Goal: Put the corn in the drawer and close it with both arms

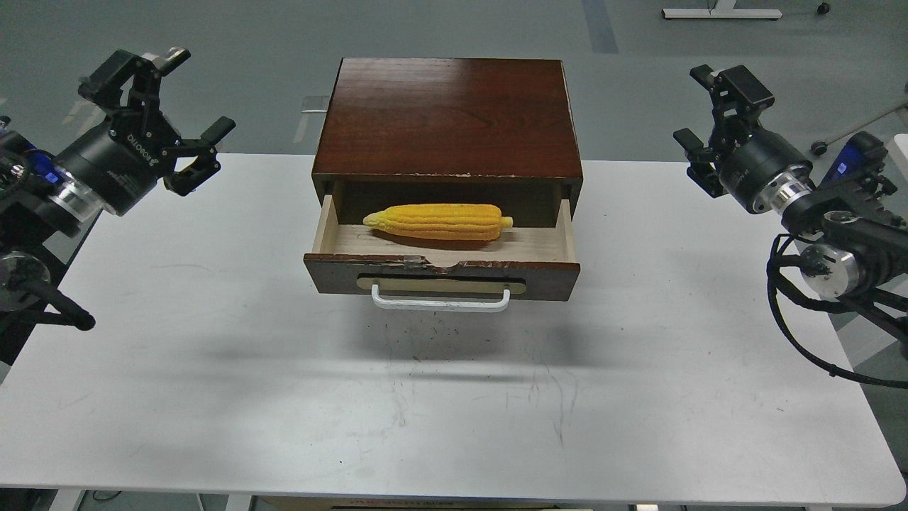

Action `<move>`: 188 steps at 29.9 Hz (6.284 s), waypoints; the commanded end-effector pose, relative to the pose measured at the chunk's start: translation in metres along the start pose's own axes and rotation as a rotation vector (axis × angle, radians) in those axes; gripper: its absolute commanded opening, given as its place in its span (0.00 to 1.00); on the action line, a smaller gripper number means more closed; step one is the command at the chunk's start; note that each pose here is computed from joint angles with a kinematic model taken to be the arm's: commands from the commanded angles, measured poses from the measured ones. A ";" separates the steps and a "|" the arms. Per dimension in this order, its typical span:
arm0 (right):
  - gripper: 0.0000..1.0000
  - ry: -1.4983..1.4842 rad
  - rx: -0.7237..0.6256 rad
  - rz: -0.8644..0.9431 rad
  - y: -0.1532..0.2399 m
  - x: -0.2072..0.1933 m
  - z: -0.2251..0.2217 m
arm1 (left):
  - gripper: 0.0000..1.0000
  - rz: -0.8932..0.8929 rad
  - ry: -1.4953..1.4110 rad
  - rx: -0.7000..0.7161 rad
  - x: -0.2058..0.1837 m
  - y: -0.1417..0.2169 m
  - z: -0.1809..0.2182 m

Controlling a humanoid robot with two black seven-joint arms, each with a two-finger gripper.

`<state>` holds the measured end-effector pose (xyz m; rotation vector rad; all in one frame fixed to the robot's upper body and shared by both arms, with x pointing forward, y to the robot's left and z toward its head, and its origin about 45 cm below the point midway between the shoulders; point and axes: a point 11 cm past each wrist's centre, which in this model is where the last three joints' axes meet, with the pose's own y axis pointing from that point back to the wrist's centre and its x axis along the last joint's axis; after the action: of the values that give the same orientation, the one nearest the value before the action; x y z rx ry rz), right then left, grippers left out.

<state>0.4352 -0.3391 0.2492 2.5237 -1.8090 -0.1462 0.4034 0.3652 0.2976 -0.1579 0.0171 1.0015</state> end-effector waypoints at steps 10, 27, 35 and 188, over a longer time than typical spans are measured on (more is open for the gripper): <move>1.00 -0.180 -0.069 -0.107 0.032 0.029 0.042 | 0.92 -0.125 -0.138 0.012 -0.023 -0.018 0.016; 1.00 -0.156 -0.084 -0.098 0.036 0.035 0.044 | 0.00 -0.860 -0.805 -0.024 -0.207 -0.044 0.016; 1.00 -0.154 -0.089 -0.099 0.037 0.035 0.045 | 0.00 -0.998 -0.849 0.069 -0.230 -0.020 -0.038; 1.00 -0.179 -0.139 -0.034 0.066 0.052 0.073 | 1.00 -0.432 -0.300 0.097 -0.113 -0.009 -0.026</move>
<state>0.3804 -0.4081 0.1767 2.5075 -1.7327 -0.4995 0.3412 0.2442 0.2562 0.2101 -0.3327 0.4876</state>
